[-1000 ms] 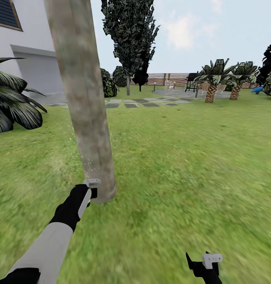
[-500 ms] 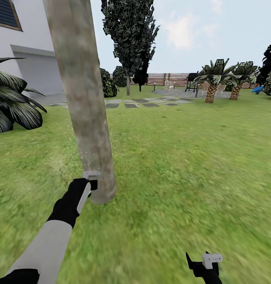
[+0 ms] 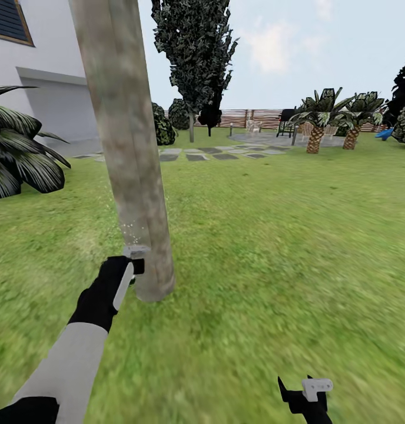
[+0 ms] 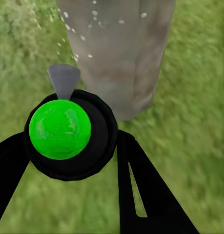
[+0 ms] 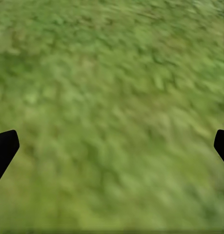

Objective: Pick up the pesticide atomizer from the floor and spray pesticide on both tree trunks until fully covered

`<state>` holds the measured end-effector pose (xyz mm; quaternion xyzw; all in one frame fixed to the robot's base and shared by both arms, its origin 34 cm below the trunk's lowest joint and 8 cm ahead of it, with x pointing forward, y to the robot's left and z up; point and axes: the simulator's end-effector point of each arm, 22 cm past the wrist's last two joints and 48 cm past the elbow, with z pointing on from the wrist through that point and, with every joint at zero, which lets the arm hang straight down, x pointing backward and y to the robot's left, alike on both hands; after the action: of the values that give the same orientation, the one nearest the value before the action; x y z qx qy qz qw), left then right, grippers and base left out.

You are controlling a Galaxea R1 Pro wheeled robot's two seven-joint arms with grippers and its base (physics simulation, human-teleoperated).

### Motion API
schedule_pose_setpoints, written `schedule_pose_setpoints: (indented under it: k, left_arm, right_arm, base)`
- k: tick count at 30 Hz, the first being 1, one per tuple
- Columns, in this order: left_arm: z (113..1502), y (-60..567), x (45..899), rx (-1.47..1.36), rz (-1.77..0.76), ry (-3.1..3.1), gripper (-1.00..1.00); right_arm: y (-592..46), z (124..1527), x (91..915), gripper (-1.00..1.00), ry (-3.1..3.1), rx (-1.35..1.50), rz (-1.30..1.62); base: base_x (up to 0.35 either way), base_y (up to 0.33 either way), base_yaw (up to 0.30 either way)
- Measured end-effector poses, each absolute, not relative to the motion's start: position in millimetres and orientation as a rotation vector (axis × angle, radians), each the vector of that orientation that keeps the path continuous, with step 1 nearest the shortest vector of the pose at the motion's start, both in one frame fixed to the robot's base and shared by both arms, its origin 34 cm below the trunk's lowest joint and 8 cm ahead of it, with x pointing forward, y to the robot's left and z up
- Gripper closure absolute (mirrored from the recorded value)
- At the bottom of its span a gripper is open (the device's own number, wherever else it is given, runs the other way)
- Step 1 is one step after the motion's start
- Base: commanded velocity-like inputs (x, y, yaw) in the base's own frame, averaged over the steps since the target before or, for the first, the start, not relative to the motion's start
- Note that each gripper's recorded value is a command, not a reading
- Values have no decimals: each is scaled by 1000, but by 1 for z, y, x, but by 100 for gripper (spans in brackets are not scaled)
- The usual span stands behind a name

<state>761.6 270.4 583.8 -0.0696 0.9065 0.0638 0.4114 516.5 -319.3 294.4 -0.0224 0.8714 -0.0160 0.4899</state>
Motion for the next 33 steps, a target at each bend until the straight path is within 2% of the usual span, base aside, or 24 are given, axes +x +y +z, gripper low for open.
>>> schedule_pose_setpoints:
  k: [7, 10, 15, 20, 24, 30, 33]
  left_arm:
    - [590, 332, 759, -207, 270, 2279, 100]
    - [588, 328, 758, -202, 263, 2283, 100]
    - [606, 276, 768, -160, 176, 2251, 100]
    - [609, 283, 762, -157, 196, 2269, 100]
    - [629, 319, 760, -178, 253, 2246, 100]
    - [662, 265, 763, -133, 152, 2205, 100]
    - [664, 266, 762, -133, 161, 2205, 100]
  right_arm:
    - [-319, 294, 516, -100, 2117, -54, -39]
    - [-319, 294, 516, -100, 2117, -54, -39]
    - [-319, 294, 516, -100, 2117, -54, -39]
    - [-320, 294, 516, -100, 2117, -55, -39]
    - [-319, 294, 516, -100, 2117, -54, -39]
    - [-319, 294, 516, -100, 2117, -54, -39]
    - [-319, 294, 516, -100, 2117, -54, -39]
  base:
    - [0, 0, 0]
    - [0, 0, 0]
    - [129, 0, 0]
    - [40, 0, 0]
    - [2, 0, 0]
    - [0, 0, 0]
    - [0, 0, 0]
